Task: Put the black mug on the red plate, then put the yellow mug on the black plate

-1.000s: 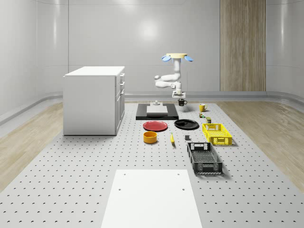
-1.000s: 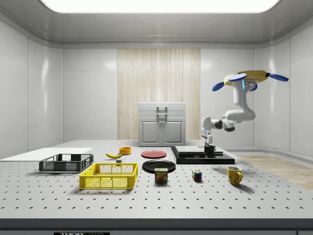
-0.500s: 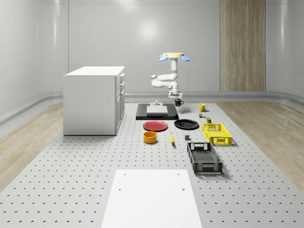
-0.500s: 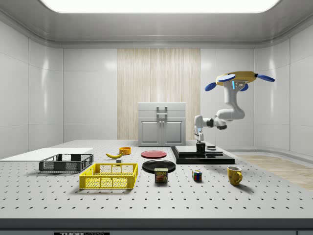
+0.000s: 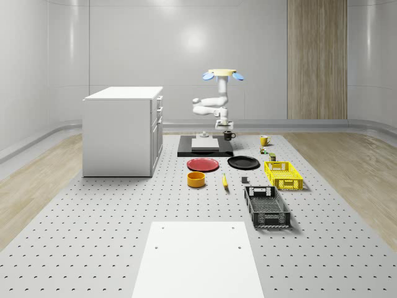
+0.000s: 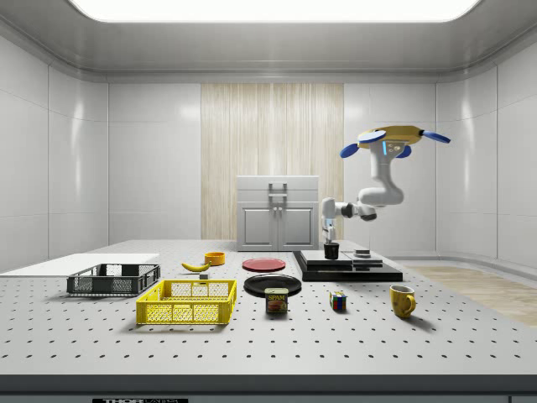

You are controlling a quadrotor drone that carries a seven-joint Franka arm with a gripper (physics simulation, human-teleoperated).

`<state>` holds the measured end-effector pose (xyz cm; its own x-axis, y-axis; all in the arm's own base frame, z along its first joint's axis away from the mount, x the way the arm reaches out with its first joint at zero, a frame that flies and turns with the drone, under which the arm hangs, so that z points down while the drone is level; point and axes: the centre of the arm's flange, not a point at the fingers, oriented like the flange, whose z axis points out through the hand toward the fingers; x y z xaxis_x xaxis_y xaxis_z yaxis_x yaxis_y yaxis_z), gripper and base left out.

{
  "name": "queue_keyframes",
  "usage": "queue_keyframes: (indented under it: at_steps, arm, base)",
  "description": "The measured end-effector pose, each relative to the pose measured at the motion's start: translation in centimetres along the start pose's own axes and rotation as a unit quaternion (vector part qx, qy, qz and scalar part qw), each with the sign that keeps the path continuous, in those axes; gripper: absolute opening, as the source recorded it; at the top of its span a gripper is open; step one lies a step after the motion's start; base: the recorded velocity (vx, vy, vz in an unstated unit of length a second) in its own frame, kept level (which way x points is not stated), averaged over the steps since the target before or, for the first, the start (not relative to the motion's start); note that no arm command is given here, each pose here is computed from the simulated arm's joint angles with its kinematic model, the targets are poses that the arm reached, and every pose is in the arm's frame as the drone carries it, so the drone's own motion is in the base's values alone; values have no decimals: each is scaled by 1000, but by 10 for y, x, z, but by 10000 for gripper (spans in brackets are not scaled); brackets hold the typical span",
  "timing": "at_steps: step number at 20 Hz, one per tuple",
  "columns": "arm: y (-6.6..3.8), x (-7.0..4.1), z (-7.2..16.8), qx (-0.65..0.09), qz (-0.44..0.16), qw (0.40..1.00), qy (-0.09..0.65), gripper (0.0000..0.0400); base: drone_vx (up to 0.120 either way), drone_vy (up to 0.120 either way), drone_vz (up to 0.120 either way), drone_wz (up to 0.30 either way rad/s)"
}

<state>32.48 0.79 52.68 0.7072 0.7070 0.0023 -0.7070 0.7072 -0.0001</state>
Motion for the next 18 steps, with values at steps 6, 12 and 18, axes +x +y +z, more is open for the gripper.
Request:
queue_keyframes:
  at_steps: [6, 12, 18]
  arm:
    - [0, 0, 0, 0, 0, 1000, 0, 110]
    - [0, 0, 0, 0, 0, 1000, 0, 110]
    - [0, 0, 0, 0, 0, 1000, 0, 110]
  base:
    - [120, -120, 0, 0]
    - [120, -120, 0, 0]
    - [120, -73, 0, 0]
